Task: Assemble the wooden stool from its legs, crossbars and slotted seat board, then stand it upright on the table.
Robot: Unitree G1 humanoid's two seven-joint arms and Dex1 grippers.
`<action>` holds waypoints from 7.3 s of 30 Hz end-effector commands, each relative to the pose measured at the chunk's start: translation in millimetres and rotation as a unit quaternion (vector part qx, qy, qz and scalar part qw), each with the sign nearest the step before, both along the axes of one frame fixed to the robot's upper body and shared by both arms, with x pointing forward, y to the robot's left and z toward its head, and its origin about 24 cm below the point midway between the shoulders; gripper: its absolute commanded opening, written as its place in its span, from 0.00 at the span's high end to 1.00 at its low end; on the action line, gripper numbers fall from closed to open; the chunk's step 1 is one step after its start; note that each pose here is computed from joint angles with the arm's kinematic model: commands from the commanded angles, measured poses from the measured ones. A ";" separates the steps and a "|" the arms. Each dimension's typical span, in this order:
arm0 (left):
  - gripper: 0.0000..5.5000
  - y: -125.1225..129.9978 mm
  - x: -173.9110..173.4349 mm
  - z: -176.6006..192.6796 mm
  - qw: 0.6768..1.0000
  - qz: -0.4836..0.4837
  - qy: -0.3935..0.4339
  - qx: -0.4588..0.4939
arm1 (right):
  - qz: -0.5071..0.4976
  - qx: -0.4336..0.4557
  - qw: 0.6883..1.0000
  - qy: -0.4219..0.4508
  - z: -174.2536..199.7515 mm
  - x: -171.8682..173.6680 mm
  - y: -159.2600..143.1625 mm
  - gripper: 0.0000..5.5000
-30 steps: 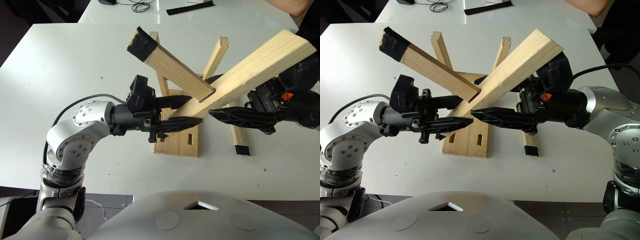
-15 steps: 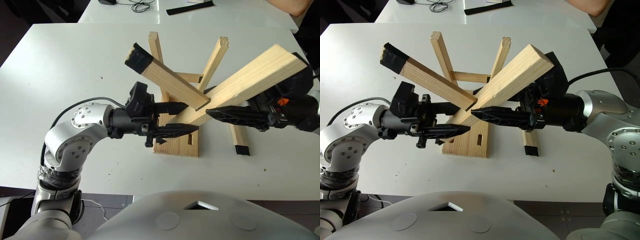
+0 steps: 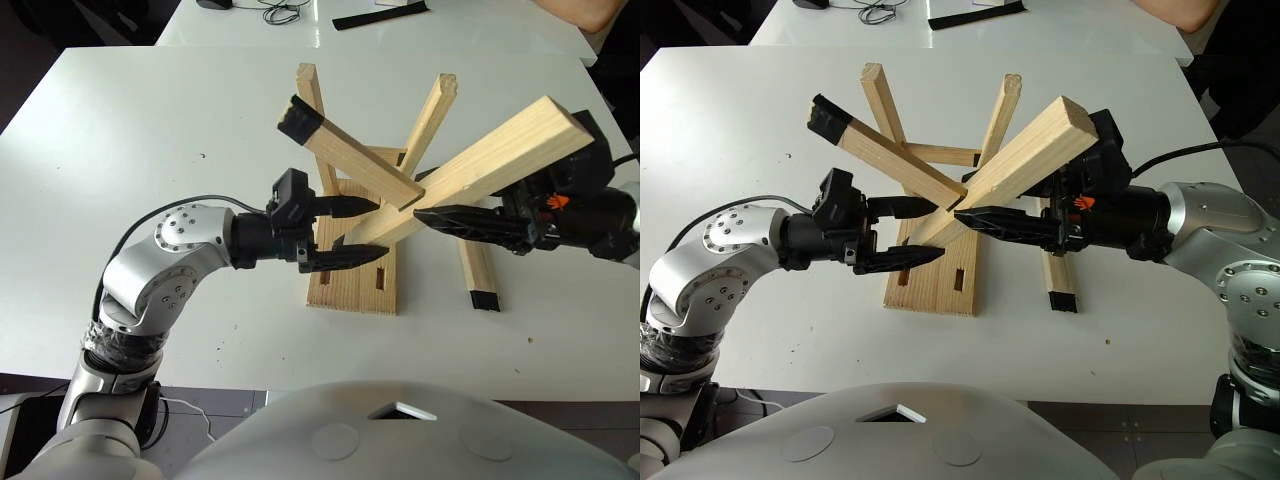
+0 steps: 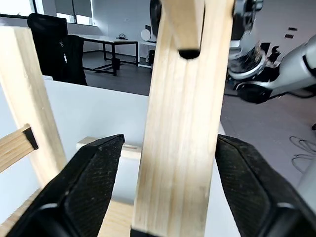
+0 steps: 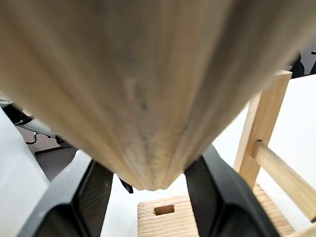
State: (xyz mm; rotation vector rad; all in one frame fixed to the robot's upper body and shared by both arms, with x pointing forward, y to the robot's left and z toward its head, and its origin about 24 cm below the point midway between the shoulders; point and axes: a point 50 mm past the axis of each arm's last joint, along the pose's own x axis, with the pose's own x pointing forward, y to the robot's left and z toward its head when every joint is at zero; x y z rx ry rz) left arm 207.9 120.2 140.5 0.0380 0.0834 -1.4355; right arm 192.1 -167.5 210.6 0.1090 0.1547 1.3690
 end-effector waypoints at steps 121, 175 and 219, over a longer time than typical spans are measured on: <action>0.32 118.3 15.9 -5.7 0.946 0.319 -0.040 0.045 | -0.429 -0.328 0.841 -0.033 -113.2 -43.4 -69.6 0.34; 0.32 88.8 51.7 38.9 0.917 0.400 -0.003 -0.006 | -0.570 -0.226 0.780 0.129 -182.1 -67.5 -22.3 0.56; 0.24 -15.4 33.2 114.2 0.982 -0.067 0.064 -0.166 | -0.078 0.070 0.992 -0.068 29.8 19.9 -31.0 0.63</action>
